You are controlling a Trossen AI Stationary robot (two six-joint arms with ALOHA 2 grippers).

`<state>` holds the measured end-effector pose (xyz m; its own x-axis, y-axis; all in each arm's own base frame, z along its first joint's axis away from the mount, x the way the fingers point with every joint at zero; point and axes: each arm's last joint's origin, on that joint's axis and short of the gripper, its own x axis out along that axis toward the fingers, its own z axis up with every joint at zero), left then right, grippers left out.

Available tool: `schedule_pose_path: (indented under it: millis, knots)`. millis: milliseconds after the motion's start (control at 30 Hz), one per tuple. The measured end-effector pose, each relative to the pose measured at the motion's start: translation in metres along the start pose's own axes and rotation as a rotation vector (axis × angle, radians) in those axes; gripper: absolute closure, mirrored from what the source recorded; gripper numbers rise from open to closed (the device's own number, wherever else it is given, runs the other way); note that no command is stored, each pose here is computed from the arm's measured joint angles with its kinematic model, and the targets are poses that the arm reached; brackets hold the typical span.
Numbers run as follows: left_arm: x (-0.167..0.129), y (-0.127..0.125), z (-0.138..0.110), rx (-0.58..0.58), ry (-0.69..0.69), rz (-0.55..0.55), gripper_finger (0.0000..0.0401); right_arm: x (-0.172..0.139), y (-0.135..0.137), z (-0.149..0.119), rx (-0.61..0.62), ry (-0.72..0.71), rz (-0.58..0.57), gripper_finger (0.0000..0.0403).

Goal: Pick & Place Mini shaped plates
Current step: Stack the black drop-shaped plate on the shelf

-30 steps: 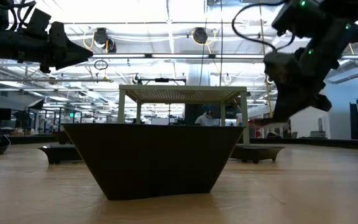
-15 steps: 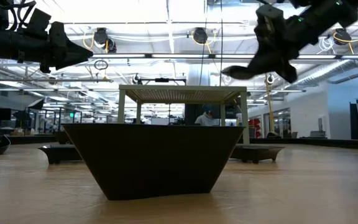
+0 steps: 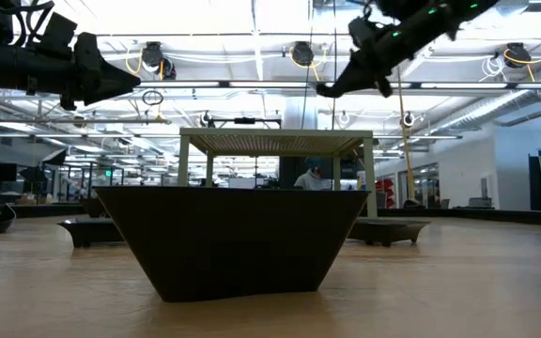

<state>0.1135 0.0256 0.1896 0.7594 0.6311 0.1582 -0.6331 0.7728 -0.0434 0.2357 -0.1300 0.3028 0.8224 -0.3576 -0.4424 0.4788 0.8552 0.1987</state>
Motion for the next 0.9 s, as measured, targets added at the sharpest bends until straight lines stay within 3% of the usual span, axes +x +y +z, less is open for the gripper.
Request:
schedule_pose_path:
  millis: [167, 400, 667, 900]
  knots:
    - [0.0, 0.0, 0.0, 0.0, 0.0, 0.0, 0.0228, 0.029, -0.022, 0.023, -0.059, 0.026, 0.044, 0.0403]
    - [0.0, 0.0, 0.0, 0.0, 0.0, 0.0, 0.0228, 0.07, -0.032, 0.046, -0.136, 0.033, 0.071, 0.0403]
    - [0.0, 0.0, 0.0, 0.0, 0.0, 0.0, 0.0228, 0.112, -0.04, 0.042, -0.121, 0.1, 0.074, 0.0403]
    - [0.0, 0.0, 0.0, 0.0, 0.0, 0.0, 0.0228, 0.114, -0.042, 0.034, -0.103, 0.174, 0.069, 0.0403]
